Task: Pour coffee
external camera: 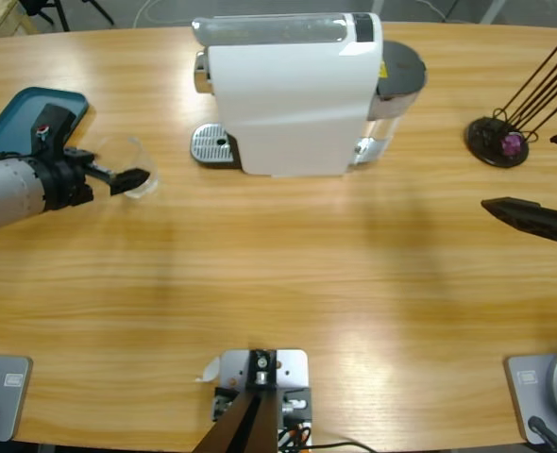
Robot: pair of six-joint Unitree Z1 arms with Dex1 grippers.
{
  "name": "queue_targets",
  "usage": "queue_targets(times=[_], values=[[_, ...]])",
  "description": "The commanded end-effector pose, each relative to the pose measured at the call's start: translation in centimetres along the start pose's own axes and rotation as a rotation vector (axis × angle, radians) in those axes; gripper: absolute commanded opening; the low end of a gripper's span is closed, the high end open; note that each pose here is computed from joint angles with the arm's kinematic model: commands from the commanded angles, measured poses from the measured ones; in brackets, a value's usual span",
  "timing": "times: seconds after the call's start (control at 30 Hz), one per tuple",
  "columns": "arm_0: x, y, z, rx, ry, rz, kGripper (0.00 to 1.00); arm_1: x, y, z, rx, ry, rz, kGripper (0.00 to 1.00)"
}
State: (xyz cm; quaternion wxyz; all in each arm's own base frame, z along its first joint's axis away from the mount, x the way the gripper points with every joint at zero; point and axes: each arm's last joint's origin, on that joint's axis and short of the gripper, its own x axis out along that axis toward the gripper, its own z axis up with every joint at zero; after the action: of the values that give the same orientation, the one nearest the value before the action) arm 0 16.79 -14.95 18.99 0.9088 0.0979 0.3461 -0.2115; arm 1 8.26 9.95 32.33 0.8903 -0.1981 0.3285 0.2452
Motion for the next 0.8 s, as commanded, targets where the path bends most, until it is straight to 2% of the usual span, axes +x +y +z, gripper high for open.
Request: queue_targets(times=[0.03, 0.1, 0.13, 0.17, 0.23, 0.27, 0.3, 0.33, 0.47, 0.67, 0.8], values=[[1.9, -0.2, -0.9, -0.003, 0.027, 0.029, 0.961, 0.2, -0.6, -0.9, 0.022, 0.013, -0.019, 0.996], [1.9, -0.2, -0.9, -0.004, 0.027, 0.029, 0.922, 0.2, -0.7, -1.0, 0.024, 0.014, -0.023, 0.996], [1.9, -0.2, -1.0, -0.005, 0.028, 0.028, 0.861, 0.1, -0.7, -1.0, 0.025, 0.013, -0.023, 0.996], [1.9, -0.2, -1.1, -0.006, 0.03, 0.028, 0.777, 0.1, -0.7, -1.0, 0.025, 0.014, -0.024, 0.996], [1.8, -0.1, -1.2, -0.014, 0.033, 0.03, 0.494, 0.1, -0.8, -1.0, 0.026, 0.013, -0.029, 0.996], [1.8, -0.1, -1.2, -0.014, 0.035, 0.03, 0.465, 0.1, -0.9, -1.1, 0.028, 0.012, -0.029, 0.996], [1.8, -0.1, -1.3, -0.013, 0.036, 0.029, 0.328, 0.0, -0.9, -1.1, 0.029, 0.01, -0.029, 0.996], [1.9, -0.1, -1.3, -0.013, 0.039, 0.029, 0.251, -0.1, -1.0, -1.1, 0.03, 0.006, -0.029, 0.992], [1.8, -0.2, -1.4, -0.006, 0.038, 0.008, 0.237, -0.2, -1.0, -1.2, 0.031, 0.002, -0.03, 0.991], [0.3, -1.2, 1.6, 0.166, -0.1, -0.176, 0.237, -0.6, -1.5, -1.4, 0.048, -0.011, -0.046, 0.991], [0.3, -1.3, 3.5, 0.292, -0.163, -0.265, 0.239, -0.9, -1.8, -1.6, 0.048, -0.024, -0.051, 0.991]])
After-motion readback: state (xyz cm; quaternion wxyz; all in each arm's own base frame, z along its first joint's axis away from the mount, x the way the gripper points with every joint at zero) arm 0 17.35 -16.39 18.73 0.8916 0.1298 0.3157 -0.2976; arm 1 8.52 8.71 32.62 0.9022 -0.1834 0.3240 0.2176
